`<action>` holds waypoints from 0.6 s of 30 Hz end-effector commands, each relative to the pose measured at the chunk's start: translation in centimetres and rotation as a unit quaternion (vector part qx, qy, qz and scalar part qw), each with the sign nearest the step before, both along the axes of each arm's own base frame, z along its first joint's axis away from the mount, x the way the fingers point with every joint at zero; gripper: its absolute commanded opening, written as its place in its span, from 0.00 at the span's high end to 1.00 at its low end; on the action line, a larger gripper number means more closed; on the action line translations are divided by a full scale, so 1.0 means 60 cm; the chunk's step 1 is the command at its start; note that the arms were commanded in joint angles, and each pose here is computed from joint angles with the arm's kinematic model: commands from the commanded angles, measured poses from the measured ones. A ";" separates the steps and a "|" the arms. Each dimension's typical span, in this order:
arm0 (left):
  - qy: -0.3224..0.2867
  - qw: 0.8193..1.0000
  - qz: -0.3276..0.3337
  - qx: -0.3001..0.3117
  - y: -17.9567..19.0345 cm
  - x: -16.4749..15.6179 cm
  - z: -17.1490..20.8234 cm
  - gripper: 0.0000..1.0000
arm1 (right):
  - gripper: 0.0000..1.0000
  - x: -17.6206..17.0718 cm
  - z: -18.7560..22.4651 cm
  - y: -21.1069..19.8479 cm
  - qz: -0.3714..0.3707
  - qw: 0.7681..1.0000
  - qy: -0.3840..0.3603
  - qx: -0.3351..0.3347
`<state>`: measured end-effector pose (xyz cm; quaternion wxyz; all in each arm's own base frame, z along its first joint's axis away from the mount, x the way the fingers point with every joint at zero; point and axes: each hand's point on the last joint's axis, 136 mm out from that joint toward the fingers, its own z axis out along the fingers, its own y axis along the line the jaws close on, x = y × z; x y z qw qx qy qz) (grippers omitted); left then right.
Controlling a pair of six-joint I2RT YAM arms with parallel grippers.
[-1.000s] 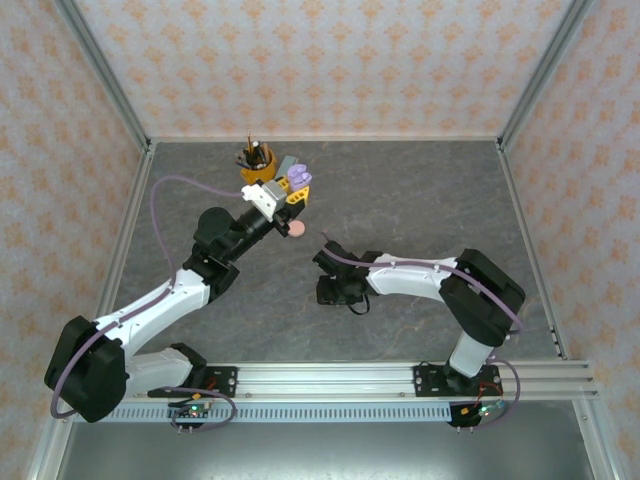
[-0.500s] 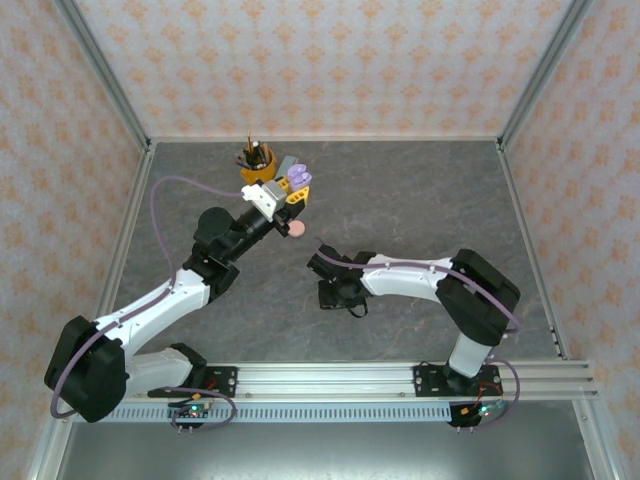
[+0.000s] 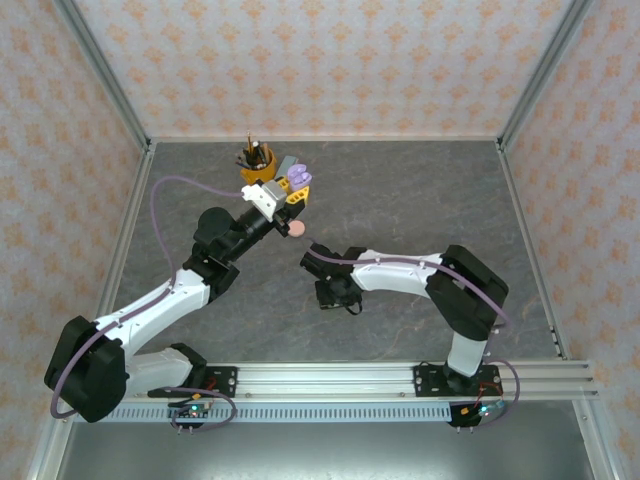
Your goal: Insert the wireless bluetooth earbuds into the charging case
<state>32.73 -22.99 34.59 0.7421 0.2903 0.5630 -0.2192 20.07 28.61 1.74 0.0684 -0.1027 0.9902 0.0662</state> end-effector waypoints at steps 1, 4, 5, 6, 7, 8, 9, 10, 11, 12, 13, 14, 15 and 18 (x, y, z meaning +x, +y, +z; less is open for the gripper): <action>-0.011 1.000 0.005 -0.010 0.004 -0.006 0.011 1.00 | 0.66 0.023 -0.015 -0.023 0.002 0.998 -0.029 -0.050; -0.010 1.000 0.004 -0.010 0.003 -0.006 0.009 1.00 | 0.67 0.027 -0.011 -0.022 0.003 0.998 -0.034 -0.052; -0.011 1.000 0.004 -0.010 0.004 -0.006 0.010 1.00 | 0.67 0.029 -0.009 -0.022 0.003 0.998 -0.036 -0.052; -0.011 1.000 0.004 -0.010 0.004 -0.006 0.010 1.00 | 0.67 0.030 -0.008 -0.021 0.003 0.998 -0.037 -0.051; -0.011 1.000 0.004 -0.010 0.004 -0.005 0.010 1.00 | 0.67 0.031 -0.006 -0.020 0.003 0.998 -0.039 -0.051; -0.010 1.000 0.005 -0.010 0.004 -0.005 0.009 1.00 | 0.67 0.033 -0.005 -0.018 0.003 0.998 -0.039 -0.050; -0.011 1.000 0.005 -0.010 0.004 -0.005 0.010 1.00 | 0.67 0.033 -0.003 -0.016 0.004 0.998 -0.041 -0.050; -0.010 1.000 0.004 -0.010 0.003 -0.005 0.009 1.00 | 0.67 0.034 -0.002 -0.015 0.004 0.998 -0.041 -0.048; -0.010 1.000 0.005 -0.010 0.004 -0.005 0.009 1.00 | 0.67 0.035 -0.001 -0.014 0.004 0.998 -0.041 -0.048; -0.010 1.000 0.004 -0.010 0.004 -0.005 0.009 1.00 | 0.67 0.035 -0.001 -0.012 0.005 0.998 -0.040 -0.047; -0.011 1.000 0.004 -0.010 0.003 -0.006 0.010 1.00 | 0.67 0.035 -0.002 -0.011 0.006 0.998 -0.039 -0.047; -0.011 1.000 0.004 -0.010 0.004 -0.006 0.010 1.00 | 0.67 0.035 -0.004 -0.011 0.006 0.998 -0.037 -0.046; -0.010 1.000 0.004 -0.010 0.003 -0.006 0.009 1.00 | 0.68 0.033 -0.005 -0.011 0.006 0.998 -0.035 -0.046; -0.011 1.000 0.005 -0.010 0.004 -0.007 0.010 1.00 | 0.70 0.029 -0.008 -0.011 0.006 0.999 -0.030 -0.044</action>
